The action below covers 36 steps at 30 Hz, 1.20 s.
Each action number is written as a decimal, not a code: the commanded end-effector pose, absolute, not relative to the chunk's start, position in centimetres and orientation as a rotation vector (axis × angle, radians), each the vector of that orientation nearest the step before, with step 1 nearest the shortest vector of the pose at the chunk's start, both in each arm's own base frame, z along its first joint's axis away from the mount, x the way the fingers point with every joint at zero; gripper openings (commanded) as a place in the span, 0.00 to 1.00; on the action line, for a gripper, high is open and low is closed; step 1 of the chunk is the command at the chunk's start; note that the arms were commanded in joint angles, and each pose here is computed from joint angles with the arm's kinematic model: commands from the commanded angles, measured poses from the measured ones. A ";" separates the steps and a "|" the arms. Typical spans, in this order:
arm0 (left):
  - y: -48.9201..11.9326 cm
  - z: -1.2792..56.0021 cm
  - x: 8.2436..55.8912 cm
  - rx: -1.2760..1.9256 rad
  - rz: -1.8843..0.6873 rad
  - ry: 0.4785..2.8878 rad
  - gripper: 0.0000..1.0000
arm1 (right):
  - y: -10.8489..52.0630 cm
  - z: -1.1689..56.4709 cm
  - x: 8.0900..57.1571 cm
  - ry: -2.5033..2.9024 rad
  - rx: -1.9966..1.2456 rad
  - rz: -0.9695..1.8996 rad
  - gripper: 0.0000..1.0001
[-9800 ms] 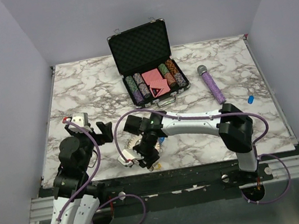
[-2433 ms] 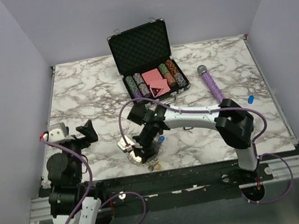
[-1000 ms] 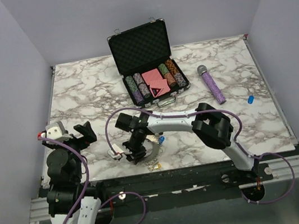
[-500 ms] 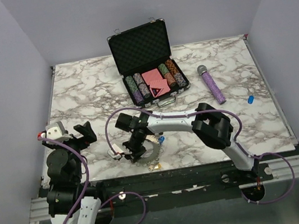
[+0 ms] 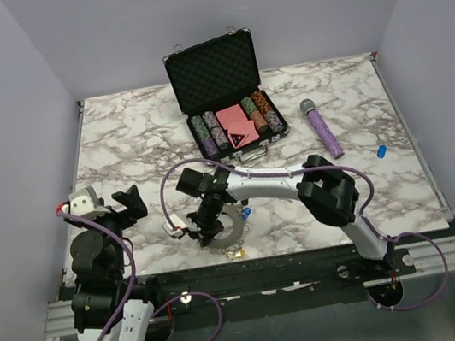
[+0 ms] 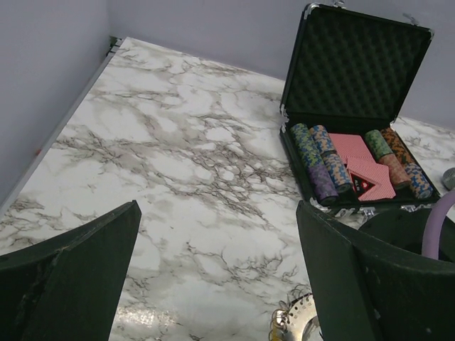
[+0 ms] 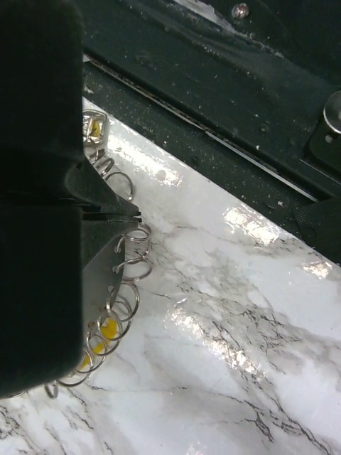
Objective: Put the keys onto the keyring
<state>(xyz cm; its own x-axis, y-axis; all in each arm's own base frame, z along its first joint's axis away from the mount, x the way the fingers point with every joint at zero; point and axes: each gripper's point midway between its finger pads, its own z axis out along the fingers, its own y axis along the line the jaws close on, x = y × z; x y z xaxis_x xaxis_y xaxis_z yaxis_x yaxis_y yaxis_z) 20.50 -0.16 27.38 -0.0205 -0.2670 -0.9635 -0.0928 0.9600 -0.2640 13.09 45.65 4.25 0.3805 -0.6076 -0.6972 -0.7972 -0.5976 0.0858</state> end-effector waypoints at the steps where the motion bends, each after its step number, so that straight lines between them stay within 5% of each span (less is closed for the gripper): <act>1: -1.2 27.9 20.5 -0.245 -0.206 1.555 0.99 | 45.9 8.5 13.0 1.241 -2.281 1.121 0.00; 25: -12.1 22.7 19.2 -0.163 -0.961 1.673 0.98 | 42.4 16.6 17.1 1.310 -1.923 1.319 0.00; 36: -16.5 20.4 17.4 0.064 -1.182 1.711 0.63 | 40.6 17.5 19.5 1.384 -1.760 1.351 0.00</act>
